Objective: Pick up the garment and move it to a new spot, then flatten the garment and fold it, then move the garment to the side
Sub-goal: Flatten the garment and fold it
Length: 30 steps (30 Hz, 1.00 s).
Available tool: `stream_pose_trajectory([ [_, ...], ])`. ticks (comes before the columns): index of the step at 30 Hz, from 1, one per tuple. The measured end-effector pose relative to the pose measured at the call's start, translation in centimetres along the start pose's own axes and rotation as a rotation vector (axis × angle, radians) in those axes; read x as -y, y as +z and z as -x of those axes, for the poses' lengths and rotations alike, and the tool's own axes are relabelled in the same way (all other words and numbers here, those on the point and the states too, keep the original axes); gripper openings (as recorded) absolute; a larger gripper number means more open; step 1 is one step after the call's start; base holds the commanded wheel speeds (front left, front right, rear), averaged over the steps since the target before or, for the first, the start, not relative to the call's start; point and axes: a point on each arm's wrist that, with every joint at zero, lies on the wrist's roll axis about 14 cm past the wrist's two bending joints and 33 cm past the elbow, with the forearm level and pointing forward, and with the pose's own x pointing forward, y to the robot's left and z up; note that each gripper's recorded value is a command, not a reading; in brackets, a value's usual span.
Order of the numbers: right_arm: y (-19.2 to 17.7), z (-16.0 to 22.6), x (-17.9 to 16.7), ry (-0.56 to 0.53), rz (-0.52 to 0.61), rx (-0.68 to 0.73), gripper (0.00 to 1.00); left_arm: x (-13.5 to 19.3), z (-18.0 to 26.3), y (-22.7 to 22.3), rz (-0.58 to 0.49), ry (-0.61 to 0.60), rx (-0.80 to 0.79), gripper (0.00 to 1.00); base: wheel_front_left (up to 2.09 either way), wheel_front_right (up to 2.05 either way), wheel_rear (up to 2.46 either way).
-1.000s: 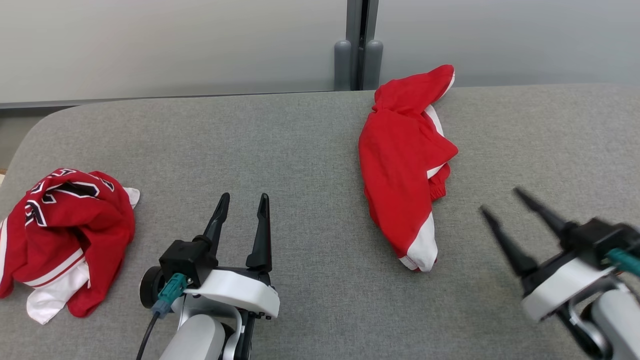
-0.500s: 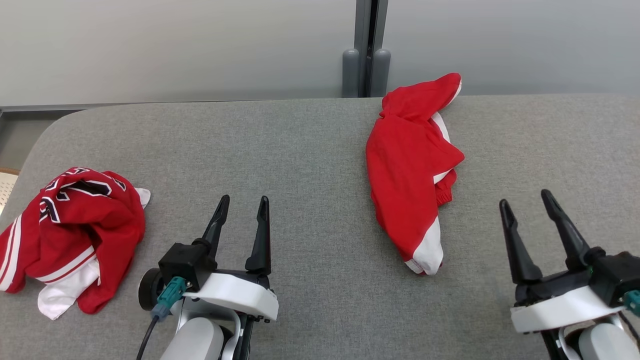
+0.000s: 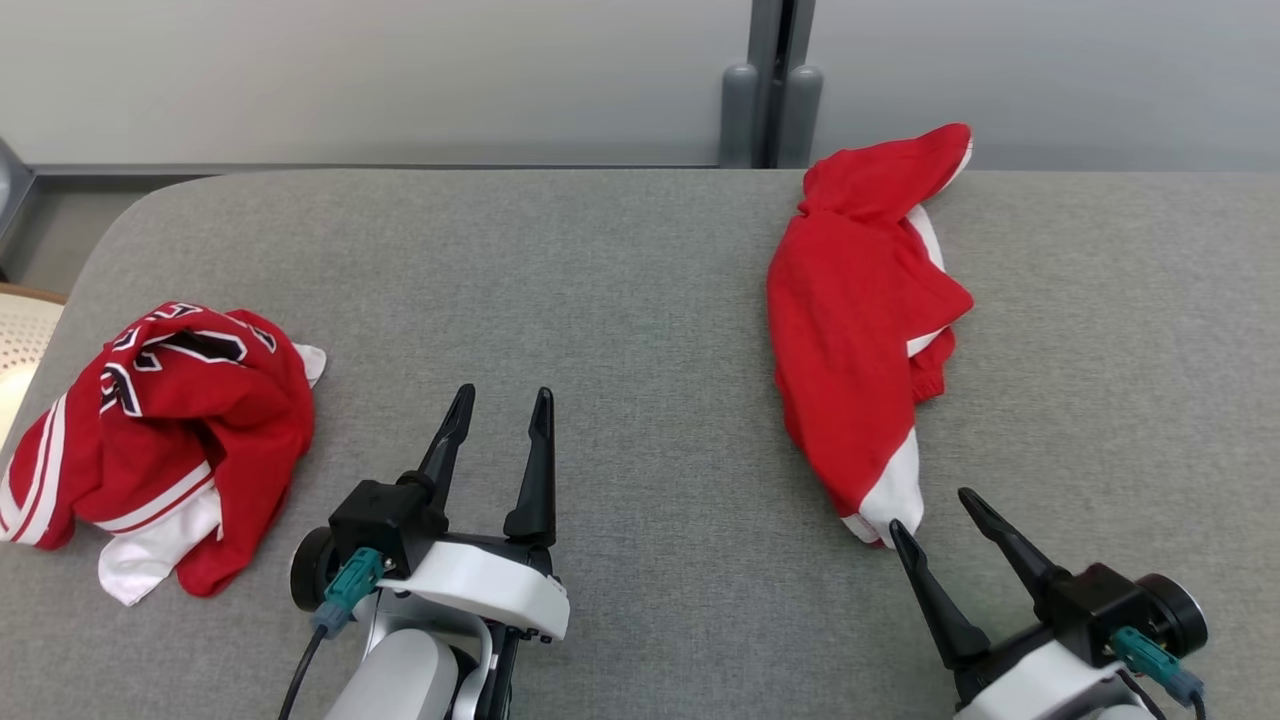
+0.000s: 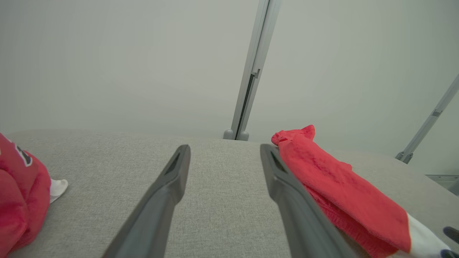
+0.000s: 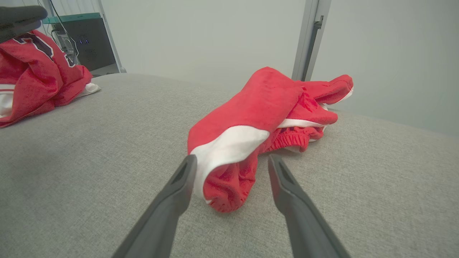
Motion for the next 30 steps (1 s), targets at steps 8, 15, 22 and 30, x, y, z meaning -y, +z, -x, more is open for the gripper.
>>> stream_pose_trajectory([
  [8,-2.3,-3.1,-1.2,0.065,-0.023,-0.087,1.00,-1.3,0.0,0.2,-0.006,0.040,0.003,1.00,0.00,0.00,0.00],
  [15,-1.0,-6.6,-4.3,0.164,-0.083,-0.064,0.00,-2.4,0.4,0.1,-0.008,0.076,-0.003,1.00,0.00,0.00,0.00],
  [22,8.4,-10.0,-9.9,0.356,-0.049,0.166,0.00,-2.7,0.9,0.9,-0.007,0.091,0.016,1.00,0.00,0.00,0.00],
  [30,27.1,-9.8,-10.7,0.386,-0.168,0.656,0.00,-2.8,2.2,1.9,-0.002,0.104,0.046,1.00,0.00,0.00,0.00],
])
